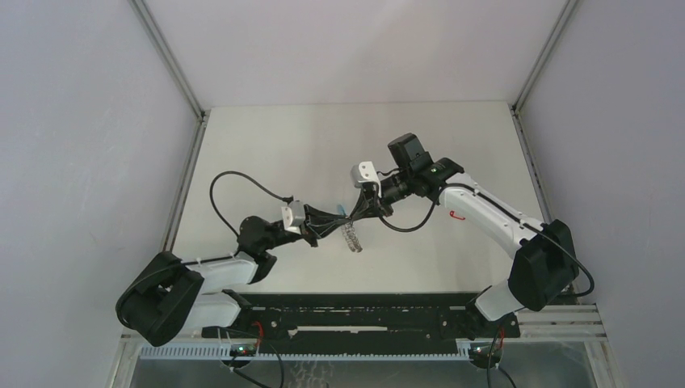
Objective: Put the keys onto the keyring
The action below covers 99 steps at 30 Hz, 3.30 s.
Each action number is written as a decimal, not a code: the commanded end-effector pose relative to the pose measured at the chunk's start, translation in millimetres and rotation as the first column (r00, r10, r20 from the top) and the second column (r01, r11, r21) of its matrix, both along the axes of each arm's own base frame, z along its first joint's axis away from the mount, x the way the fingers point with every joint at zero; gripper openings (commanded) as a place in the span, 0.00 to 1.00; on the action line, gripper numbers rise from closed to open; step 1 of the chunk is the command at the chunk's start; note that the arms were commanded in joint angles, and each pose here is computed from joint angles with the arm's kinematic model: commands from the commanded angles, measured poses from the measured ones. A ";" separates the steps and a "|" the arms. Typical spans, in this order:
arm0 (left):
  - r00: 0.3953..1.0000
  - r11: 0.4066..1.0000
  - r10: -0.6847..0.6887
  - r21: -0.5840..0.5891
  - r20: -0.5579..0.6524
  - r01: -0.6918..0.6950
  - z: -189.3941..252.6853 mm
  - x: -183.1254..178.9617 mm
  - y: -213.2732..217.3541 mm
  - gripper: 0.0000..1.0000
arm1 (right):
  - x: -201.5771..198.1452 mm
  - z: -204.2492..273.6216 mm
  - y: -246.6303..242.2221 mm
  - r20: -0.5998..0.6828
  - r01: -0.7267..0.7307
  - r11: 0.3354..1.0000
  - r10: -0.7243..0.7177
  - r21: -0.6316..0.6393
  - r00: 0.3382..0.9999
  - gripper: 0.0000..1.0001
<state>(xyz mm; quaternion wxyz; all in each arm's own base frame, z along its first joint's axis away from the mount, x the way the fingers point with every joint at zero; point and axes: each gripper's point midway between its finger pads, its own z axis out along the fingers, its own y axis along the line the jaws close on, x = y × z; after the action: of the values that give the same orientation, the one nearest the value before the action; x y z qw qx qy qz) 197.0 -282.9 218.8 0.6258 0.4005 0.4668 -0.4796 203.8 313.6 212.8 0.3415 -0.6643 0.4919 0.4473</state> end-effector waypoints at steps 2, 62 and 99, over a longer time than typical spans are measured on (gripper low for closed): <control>0.996 0.997 0.034 -0.072 0.088 -0.028 26.8 0.3 4.8 0.04 | -0.6 6.1 0.5 0.036 0.002 1.000 -0.002 0.002 0.999 0.00; 1.000 0.993 0.007 0.118 0.011 -0.008 -15.0 13.7 -11.8 0.21 | -2.4 1.1 8.7 0.243 0.132 0.902 -0.031 -0.411 0.969 0.00; 0.997 0.998 0.057 0.004 0.049 -0.058 7.1 10.6 -3.4 0.00 | 6.0 27.2 -12.8 0.106 0.167 0.976 -0.153 -0.139 0.983 0.35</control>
<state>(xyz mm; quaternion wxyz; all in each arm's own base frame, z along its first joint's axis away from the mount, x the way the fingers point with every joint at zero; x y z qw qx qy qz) 209.4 -288.0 207.1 0.6230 0.4082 0.4940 -0.4485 212.8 284.8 222.0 0.3215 -0.6695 0.5937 0.3097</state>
